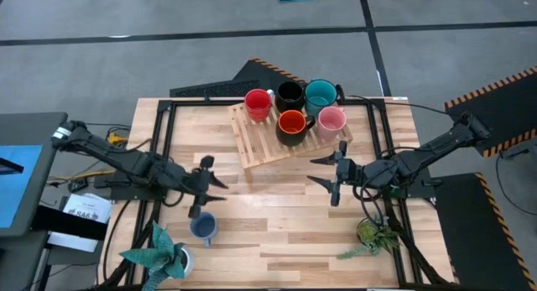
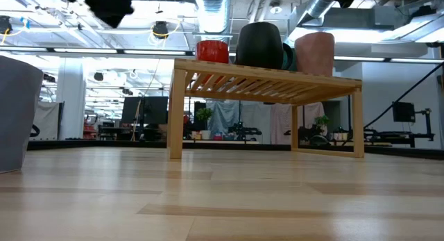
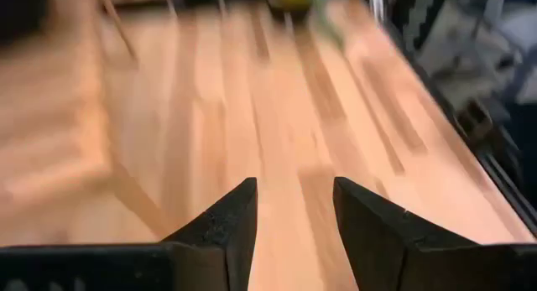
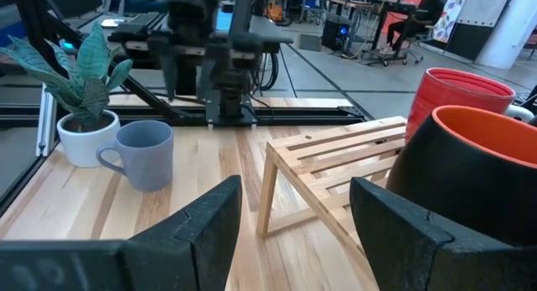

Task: Place coffee mugs
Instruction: Put the blue mug on the shelf

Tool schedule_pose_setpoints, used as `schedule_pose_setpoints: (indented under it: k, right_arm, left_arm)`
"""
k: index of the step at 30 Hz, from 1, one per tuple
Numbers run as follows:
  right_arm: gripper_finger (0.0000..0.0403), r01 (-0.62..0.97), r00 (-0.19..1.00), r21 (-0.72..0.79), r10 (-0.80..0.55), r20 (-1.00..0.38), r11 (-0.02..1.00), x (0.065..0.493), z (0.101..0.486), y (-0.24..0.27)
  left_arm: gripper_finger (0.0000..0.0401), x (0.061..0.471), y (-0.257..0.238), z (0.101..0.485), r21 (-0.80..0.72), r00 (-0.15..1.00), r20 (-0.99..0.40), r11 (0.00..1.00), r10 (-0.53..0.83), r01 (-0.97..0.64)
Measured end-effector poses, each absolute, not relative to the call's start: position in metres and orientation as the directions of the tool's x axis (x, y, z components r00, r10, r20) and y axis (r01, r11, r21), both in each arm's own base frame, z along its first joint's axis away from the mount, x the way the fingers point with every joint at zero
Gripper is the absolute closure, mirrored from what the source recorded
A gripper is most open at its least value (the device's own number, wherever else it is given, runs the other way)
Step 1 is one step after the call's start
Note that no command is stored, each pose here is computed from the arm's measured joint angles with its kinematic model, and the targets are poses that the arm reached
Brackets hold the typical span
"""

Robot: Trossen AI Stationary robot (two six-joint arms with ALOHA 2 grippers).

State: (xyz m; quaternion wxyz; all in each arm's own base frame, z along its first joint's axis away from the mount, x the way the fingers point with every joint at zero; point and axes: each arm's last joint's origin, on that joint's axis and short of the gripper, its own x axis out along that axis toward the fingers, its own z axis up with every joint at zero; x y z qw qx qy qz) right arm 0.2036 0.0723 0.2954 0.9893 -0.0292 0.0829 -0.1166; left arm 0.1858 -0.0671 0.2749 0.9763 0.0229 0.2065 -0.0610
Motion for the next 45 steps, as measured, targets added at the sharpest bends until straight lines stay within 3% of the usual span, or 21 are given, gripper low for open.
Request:
schedule_pose_setpoints:
  k: [6,14,25,31,45]
  right_arm:
    - [0.0154,0.226,0.959,-0.077,-0.236,-0.157,0.971,0.204,0.295,0.072]
    - [0.0154,0.226,0.959,-0.078,-0.236,-0.159,0.971,0.204,0.295,0.072]
    - [0.0154,0.226,0.959,-0.078,-0.236,-0.159,0.971,0.204,0.295,0.072]
    - [0.0154,0.226,0.959,-0.078,-0.236,-0.159,0.971,0.204,0.295,0.072]
    - [0.0154,0.226,0.958,-0.079,-0.236,-0.16,0.971,0.204,0.295,0.072]
  left_arm:
    - [0.0257,0.188,-0.095,0.275,-0.079,0.755,-0.642,0.991,-0.133,0.107]
    - [0.0257,0.191,-0.126,0.26,-0.09,0.567,-0.818,0.995,-0.1,0.047]
    - [0.0257,0.196,-0.137,0.232,0.008,0.428,-0.904,0.999,-0.008,0.035]
    - [0.0257,0.197,-0.137,0.226,0.07,0.418,-0.907,0.997,0.048,0.038]
    - [0.0257,0.193,-0.13,0.209,-0.012,0.327,-0.945,1.0,-0.013,0.004]
